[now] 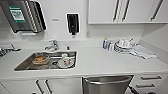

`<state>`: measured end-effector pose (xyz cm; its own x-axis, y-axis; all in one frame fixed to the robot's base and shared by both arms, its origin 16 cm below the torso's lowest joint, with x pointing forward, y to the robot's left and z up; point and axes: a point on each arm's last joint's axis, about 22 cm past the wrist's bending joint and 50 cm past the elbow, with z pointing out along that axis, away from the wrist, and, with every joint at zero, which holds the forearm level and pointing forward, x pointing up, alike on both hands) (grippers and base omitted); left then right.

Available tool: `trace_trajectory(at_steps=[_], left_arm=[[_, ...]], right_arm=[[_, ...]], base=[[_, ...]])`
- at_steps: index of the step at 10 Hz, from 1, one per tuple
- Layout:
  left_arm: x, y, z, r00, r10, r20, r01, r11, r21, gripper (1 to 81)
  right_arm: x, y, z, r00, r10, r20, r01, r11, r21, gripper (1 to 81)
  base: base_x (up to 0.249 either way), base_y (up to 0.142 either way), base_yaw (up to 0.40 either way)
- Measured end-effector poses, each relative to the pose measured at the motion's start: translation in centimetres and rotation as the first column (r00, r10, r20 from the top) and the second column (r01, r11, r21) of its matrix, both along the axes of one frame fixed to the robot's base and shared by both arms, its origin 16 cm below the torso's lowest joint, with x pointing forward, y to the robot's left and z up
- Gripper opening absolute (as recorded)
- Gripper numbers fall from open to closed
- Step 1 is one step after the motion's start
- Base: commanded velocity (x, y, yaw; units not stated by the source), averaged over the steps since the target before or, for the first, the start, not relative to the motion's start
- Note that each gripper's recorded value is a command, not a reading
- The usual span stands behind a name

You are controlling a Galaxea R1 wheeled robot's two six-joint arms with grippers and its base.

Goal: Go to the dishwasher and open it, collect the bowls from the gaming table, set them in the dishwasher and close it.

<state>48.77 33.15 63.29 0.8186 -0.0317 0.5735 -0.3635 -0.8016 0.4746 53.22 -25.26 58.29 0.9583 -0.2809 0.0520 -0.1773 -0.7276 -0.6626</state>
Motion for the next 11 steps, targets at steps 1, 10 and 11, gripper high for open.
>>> trace_trajectory(at_steps=[1, 10, 11], left_arm=[[0.6, -1.7, -0.6, 0.9997, -0.018, 0.014, 0.018, 0.9996, -0.022, 81.1], [1.9, -4.2, -3.2, 0.9929, -0.062, 0.101, 0.067, 0.9965, -0.050, 81.1], [1.1, -4.3, -4.2, 0.9946, -0.062, 0.083, 0.066, 0.9965, -0.051, 81.1]], right_arm=[[0.4, -0.1, -0.3, 1.0000, -0.001, 0.008, 0.001, 1.000, -0.002, 81.1], [7.2, 2.5, -0.8, 0.9966, -0.031, 0.076, 0.030, 0.999, 0.019, 81.1], [8.1, 2.3, 0.1, 0.9961, -0.042, 0.077, 0.040, 0.999, 0.016, 81.1]], base=[[0.000, 0.000, 0.000], [0.000, 0.000, 0.000], [0.000, 0.000, 0.000]])
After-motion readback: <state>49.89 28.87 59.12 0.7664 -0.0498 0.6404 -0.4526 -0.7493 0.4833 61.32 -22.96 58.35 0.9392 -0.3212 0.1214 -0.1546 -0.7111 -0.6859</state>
